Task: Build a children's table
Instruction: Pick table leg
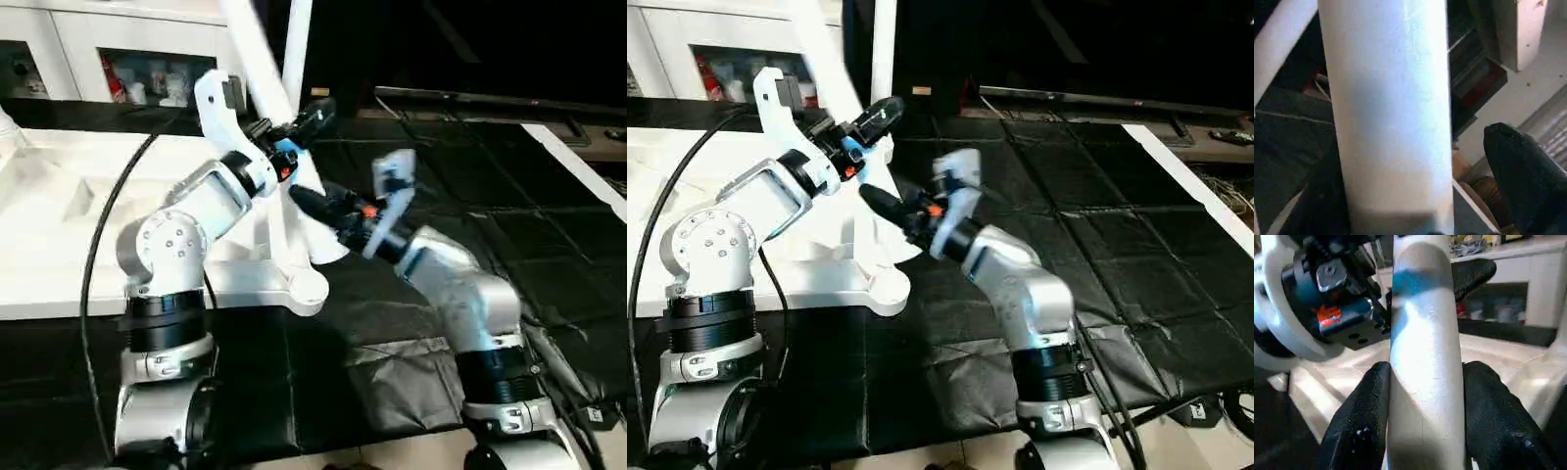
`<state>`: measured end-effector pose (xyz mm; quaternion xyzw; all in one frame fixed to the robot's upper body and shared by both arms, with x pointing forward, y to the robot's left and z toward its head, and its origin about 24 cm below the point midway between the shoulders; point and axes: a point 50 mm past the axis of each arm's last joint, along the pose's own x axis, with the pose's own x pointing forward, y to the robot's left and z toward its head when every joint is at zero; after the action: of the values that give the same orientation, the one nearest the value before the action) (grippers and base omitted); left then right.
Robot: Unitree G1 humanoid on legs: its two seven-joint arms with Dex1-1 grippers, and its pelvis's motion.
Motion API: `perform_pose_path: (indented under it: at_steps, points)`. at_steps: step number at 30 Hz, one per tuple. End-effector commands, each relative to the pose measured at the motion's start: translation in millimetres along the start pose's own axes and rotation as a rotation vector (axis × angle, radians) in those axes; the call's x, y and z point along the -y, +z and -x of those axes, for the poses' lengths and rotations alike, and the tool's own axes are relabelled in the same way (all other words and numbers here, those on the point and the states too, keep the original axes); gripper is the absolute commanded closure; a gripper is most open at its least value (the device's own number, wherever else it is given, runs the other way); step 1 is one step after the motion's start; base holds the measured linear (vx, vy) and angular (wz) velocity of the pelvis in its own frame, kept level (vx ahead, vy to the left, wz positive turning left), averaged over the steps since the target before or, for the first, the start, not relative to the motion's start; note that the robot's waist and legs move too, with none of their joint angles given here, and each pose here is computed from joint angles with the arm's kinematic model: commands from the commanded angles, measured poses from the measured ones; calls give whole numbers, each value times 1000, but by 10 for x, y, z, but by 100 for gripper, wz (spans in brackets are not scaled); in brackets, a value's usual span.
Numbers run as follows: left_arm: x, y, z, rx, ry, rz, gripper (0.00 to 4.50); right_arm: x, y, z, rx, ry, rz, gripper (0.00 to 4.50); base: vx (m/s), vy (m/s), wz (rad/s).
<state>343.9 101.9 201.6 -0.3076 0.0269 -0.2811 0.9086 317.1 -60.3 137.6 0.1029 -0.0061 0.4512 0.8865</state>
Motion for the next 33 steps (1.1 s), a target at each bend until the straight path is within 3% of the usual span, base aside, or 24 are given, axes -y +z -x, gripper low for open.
perform_pose_path:
  at_steps: [1, 6, 15, 22, 23, 24, 26, 28, 33]
  points:
    - [168, 68, -87, 31, -18, 0, 108, -54, -15, -42, -23, -4, 137, 268, 0, 0, 0]
    - [143, 32, -116, 49, 73, 12, 154, -57, -11, -98, 15, -54, 247, 268, 0, 0, 0]
    - [88, 24, -121, 73, 138, 51, 238, -26, -26, -103, 31, -91, 285, 268, 0, 0, 0]
    - [109, 5, -138, 74, 148, 58, 262, -16, -31, -117, 49, -103, 296, 268, 0, 0, 0]
    - [110, 5, -139, 74, 150, 58, 262, -14, -32, -117, 49, -106, 296, 212, 0, 0, 0]
    - [110, 9, -142, 77, 151, 56, 262, -23, -31, -118, 56, -89, 275, 198, 0, 0, 0]
    - [105, 25, -145, 83, 156, 43, 262, -33, -24, -112, 66, -74, 267, 195, 0, 0, 0]
    - [60, 99, -145, 97, 165, -26, 264, -73, 1, -85, 110, -34, 186, 158, 0, 0, 0]
    - [-55, 203, -122, 102, 189, -125, 265, -101, 37, -56, 161, 5, 151, 127, 0, 0, 0]
